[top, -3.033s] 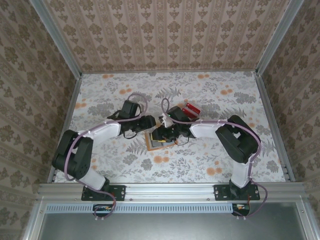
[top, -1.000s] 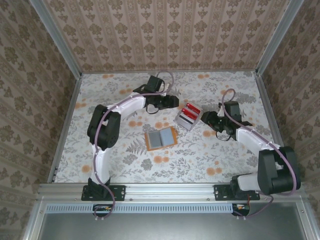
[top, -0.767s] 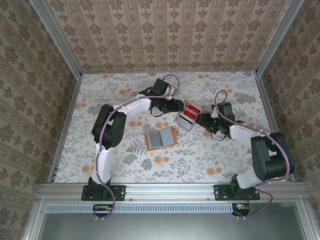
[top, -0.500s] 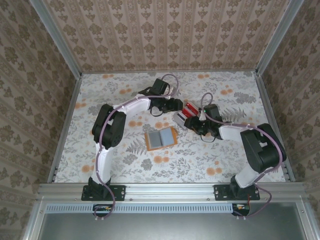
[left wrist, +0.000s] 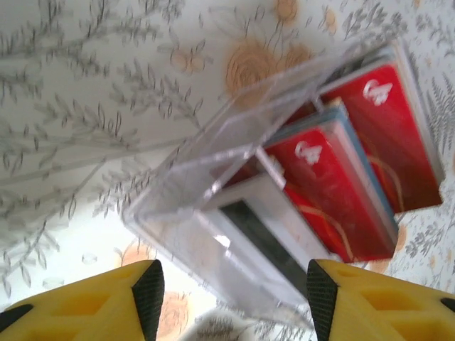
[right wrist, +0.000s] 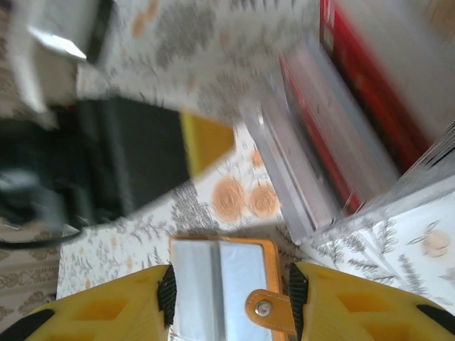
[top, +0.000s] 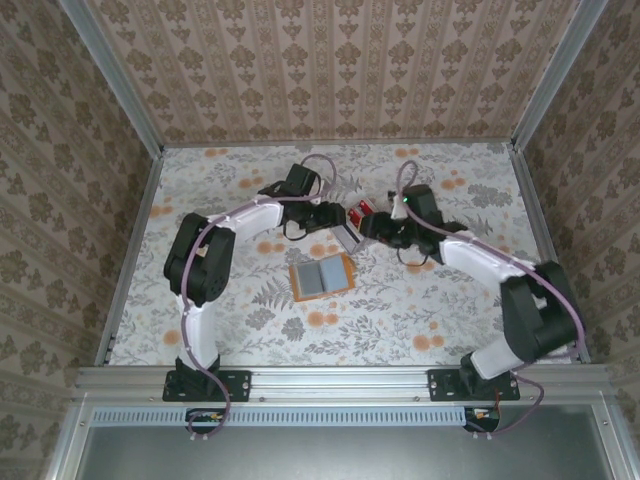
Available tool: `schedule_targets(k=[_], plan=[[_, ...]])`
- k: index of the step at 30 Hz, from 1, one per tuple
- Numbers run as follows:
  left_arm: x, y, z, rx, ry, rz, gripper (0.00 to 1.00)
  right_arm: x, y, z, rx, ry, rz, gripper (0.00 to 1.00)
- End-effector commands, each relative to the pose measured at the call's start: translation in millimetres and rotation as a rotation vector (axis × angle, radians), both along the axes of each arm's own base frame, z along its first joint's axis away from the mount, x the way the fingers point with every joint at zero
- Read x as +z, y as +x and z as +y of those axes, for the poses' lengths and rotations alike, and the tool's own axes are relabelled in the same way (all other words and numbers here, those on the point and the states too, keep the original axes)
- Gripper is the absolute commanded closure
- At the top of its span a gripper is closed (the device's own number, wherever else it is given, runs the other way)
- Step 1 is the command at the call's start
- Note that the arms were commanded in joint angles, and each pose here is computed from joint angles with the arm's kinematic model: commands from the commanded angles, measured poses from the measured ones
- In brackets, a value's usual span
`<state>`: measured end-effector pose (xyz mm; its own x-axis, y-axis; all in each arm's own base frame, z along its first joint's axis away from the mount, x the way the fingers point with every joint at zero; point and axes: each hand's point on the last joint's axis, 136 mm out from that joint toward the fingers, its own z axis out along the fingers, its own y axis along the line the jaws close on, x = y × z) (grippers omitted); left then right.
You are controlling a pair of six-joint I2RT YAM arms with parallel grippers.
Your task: Put the credit cards into the card holder
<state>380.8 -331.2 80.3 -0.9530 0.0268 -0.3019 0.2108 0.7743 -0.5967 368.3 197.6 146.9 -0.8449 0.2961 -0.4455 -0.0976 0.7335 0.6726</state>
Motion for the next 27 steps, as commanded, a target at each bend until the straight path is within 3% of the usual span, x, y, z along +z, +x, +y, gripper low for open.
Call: schedule_targets(k=[1, 4, 13, 27], plan=[[12.0, -5.1, 1.3, 0.023, -0.017, -0.016, 0.42, 2.5, -4.7, -39.8, -0.003, -0.162, 0.030, 0.50], [7.0, -10.5, -4.7, 0.006, -0.015, -0.003, 0.42, -1.8, 9.7, -53.1, 0.015, -0.203, 0.081, 0.47], [-1.7, -14.1, -20.5, -0.016, -0.019, 0.017, 0.43, -24.4, 49.1, -41.2, 0.116, -0.245, 0.199, 0.45], [-17.1, -7.7, -25.0, -0.016, -0.015, 0.040, 0.44, -47.9, 66.9, -15.2, 0.191, -0.233, 0.249, 0.45]])
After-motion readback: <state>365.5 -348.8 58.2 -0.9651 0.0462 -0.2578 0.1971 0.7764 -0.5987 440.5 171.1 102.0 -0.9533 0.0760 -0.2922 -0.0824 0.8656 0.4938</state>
